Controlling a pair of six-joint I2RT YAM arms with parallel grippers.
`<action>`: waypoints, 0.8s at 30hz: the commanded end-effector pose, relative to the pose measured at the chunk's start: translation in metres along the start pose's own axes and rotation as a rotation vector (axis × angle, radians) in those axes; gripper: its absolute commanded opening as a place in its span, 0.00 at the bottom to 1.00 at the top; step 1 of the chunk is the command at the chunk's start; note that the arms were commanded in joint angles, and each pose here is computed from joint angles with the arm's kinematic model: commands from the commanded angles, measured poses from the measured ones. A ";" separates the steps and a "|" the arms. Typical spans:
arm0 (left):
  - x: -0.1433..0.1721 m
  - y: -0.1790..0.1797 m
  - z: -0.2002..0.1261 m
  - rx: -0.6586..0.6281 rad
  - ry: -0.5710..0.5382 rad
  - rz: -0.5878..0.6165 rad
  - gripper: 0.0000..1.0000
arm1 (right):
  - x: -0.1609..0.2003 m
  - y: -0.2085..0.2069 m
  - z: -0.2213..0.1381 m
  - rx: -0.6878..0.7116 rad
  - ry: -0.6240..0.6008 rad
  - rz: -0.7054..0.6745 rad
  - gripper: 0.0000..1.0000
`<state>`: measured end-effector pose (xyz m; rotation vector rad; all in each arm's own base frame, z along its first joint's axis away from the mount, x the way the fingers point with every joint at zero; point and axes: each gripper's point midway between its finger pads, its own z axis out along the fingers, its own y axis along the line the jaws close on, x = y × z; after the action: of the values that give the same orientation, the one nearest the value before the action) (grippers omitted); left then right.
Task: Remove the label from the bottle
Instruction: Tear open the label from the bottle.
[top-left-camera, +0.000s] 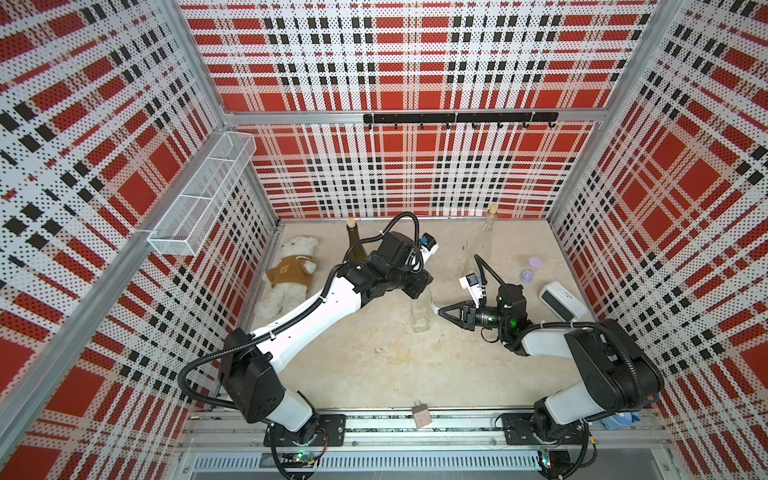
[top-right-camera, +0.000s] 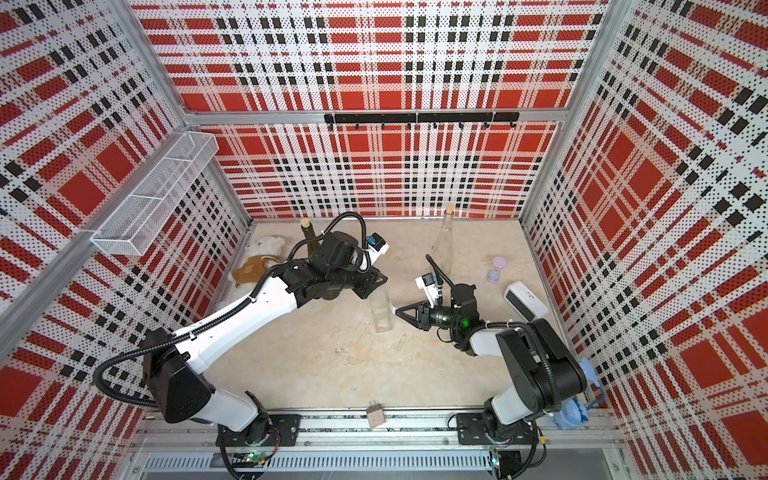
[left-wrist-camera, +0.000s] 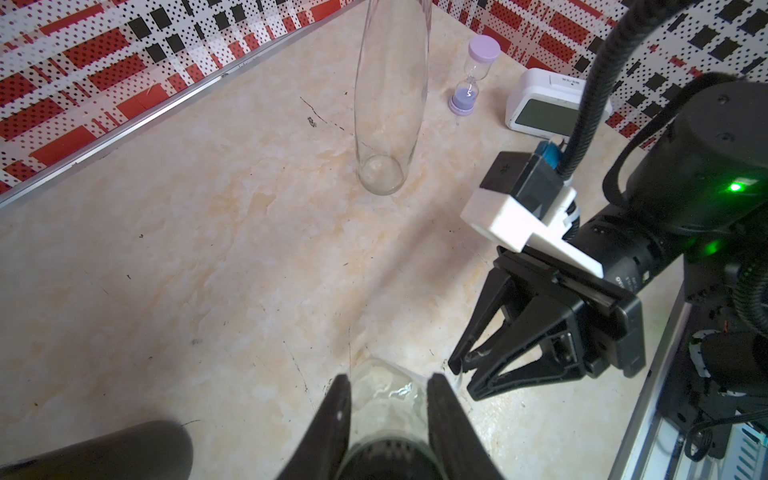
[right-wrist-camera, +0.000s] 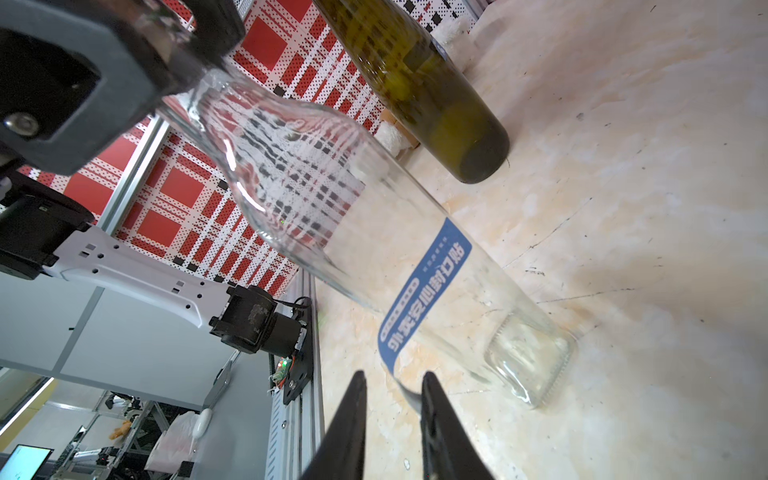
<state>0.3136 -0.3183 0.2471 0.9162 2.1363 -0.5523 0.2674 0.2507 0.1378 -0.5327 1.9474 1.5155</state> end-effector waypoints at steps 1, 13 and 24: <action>0.013 0.001 0.004 0.001 0.058 -0.018 0.25 | -0.011 0.005 0.004 -0.015 -0.016 -0.062 0.24; 0.013 0.002 0.005 0.001 0.060 -0.019 0.25 | -0.012 0.007 0.002 -0.010 -0.023 -0.063 0.00; 0.018 0.000 0.006 0.009 0.074 -0.014 0.25 | -0.020 -0.012 -0.017 0.126 -0.060 -0.060 0.00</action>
<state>0.3137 -0.3182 0.2471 0.9158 2.1364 -0.5521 0.2797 0.2379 0.1445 -0.4818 1.9542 1.4240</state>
